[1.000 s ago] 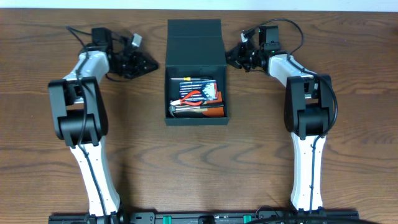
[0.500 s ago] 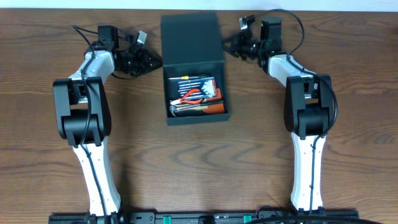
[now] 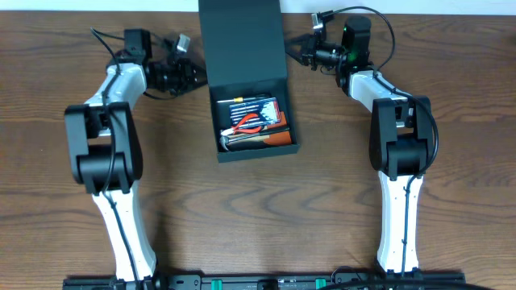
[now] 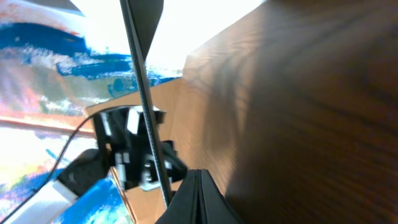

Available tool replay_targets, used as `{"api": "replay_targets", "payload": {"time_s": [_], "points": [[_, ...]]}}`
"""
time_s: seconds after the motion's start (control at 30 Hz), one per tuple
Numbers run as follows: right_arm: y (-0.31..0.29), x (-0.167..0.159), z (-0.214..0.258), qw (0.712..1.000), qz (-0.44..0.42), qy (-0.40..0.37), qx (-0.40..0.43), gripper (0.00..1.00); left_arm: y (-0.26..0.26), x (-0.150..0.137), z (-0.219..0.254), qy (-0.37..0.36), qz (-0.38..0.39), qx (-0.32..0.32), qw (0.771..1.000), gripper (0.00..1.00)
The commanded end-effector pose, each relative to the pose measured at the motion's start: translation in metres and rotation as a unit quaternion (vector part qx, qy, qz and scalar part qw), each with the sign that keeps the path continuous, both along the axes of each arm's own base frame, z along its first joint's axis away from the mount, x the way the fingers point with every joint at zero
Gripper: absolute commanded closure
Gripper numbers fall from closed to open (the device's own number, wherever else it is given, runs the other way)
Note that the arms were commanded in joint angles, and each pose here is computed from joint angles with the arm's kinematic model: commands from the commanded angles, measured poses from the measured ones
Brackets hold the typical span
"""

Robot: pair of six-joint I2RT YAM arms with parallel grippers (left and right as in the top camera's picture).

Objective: Pack container
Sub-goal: 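Push the lid down with both grippers to close the box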

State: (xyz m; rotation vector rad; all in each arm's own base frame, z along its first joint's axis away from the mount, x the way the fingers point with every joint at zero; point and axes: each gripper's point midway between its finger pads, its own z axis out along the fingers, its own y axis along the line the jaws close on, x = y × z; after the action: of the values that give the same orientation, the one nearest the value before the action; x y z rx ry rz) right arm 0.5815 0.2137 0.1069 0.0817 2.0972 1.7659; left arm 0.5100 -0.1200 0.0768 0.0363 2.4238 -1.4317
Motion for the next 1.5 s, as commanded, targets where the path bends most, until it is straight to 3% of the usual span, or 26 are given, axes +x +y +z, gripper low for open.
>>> {"api": "replay_targets", "payload": {"time_s": [0.0,0.23,0.67,0.87,1.0,1.23,1.47], "points": [[0.003,-0.007,0.016,0.999,0.028,0.001,0.024,0.98,-0.003,0.000,0.086,-0.092,-0.001,0.009,0.996,0.94],[0.003,-0.010,0.062,0.999,0.029,-0.033,0.031,0.98,-0.010,-0.018,0.144,-0.140,0.008,0.056,0.989,0.94],[0.014,-0.055,0.184,0.990,0.076,-0.118,0.035,0.98,-0.012,-0.060,0.157,-0.084,-0.008,0.063,0.994,0.94],[0.012,-0.077,0.216,0.988,0.059,-0.140,-0.005,0.98,-0.013,-0.101,0.213,-0.111,-0.007,0.063,0.992,0.94],[0.003,-0.090,0.210,0.989,0.031,-0.130,-0.069,0.99,-0.007,-0.130,0.262,-0.174,0.014,0.089,0.981,0.94],[-0.012,-0.134,0.146,0.972,0.028,-0.035,-0.232,0.99,0.022,-0.167,0.319,-0.269,0.098,0.177,0.942,0.94],[-0.004,-0.170,0.119,0.941,0.058,-0.012,-0.333,0.99,0.037,-0.173,0.307,-0.240,0.127,0.221,0.937,0.94]]}}
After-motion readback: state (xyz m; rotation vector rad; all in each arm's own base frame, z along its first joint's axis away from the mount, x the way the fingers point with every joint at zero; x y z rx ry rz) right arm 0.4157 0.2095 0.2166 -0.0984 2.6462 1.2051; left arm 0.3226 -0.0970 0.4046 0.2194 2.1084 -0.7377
